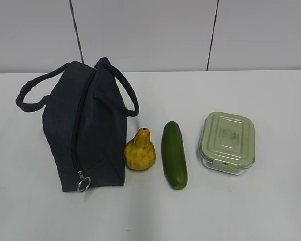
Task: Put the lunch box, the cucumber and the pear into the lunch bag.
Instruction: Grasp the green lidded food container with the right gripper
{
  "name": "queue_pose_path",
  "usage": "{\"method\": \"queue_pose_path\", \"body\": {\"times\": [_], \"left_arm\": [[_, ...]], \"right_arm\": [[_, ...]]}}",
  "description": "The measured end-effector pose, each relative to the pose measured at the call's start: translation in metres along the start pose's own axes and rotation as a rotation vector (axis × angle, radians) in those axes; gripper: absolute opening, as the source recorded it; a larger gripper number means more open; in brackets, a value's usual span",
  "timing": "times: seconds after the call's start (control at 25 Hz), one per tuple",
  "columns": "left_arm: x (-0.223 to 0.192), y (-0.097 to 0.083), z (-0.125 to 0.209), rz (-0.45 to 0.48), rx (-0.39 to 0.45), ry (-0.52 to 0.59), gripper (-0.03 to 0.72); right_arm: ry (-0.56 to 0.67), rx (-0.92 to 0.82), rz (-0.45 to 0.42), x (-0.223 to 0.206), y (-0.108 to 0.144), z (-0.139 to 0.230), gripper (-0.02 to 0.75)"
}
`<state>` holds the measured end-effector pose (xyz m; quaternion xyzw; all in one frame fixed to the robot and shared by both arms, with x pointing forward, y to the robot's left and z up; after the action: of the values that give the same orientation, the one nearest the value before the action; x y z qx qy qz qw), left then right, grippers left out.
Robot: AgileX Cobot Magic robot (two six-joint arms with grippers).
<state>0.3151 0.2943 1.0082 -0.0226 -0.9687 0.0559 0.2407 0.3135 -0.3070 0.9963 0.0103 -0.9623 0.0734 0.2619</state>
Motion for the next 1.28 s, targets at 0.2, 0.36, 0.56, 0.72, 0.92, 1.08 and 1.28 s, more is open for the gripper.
{"method": "queue_pose_path", "body": {"times": [0.2, 0.36, 0.56, 0.72, 0.92, 1.08, 1.28], "left_arm": [[0.000, 0.000, 0.000, 0.000, 0.000, 0.000, 0.235], [0.000, 0.000, 0.000, 0.000, 0.000, 0.000, 0.235], [0.000, 0.000, 0.000, 0.000, 0.000, 0.000, 0.235], [-0.001, 0.000, 0.000, -0.002, -0.001, 0.004, 0.235], [-0.008, -0.001, -0.008, -0.010, 0.000, 0.071, 0.235], [-0.016, -0.004, -0.029, -0.018, 0.002, 0.144, 0.237], [-0.034, -0.015, -0.061, 0.002, 0.025, 0.242, 0.236]], "right_arm": [[0.000, 0.000, 0.000, 0.000, 0.000, 0.000, 0.370], [0.000, 0.000, 0.000, 0.000, 0.000, 0.000, 0.370], [0.000, 0.000, 0.000, 0.000, 0.000, 0.000, 0.370], [0.000, 0.000, 0.000, 0.000, 0.000, 0.000, 0.370], [0.000, 0.000, 0.000, 0.000, 0.000, 0.000, 0.370], [0.000, 0.000, 0.000, 0.000, 0.000, 0.000, 0.370], [0.000, 0.000, 0.000, 0.000, 0.000, 0.000, 0.370]]}}
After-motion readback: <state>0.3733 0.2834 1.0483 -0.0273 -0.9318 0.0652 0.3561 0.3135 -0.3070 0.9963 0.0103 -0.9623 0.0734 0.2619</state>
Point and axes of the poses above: a point on each arm's last joint axis where the gripper is mounted, x pointing back along that axis away from the gripper, y along the wrist's bending axis when the last joint is at zero, z = x × y, the point moved 10 cm from there along -x, pointing out along that axis toward the gripper, and after that the axes turned 3 degrees about x, right-handed, at the moved point
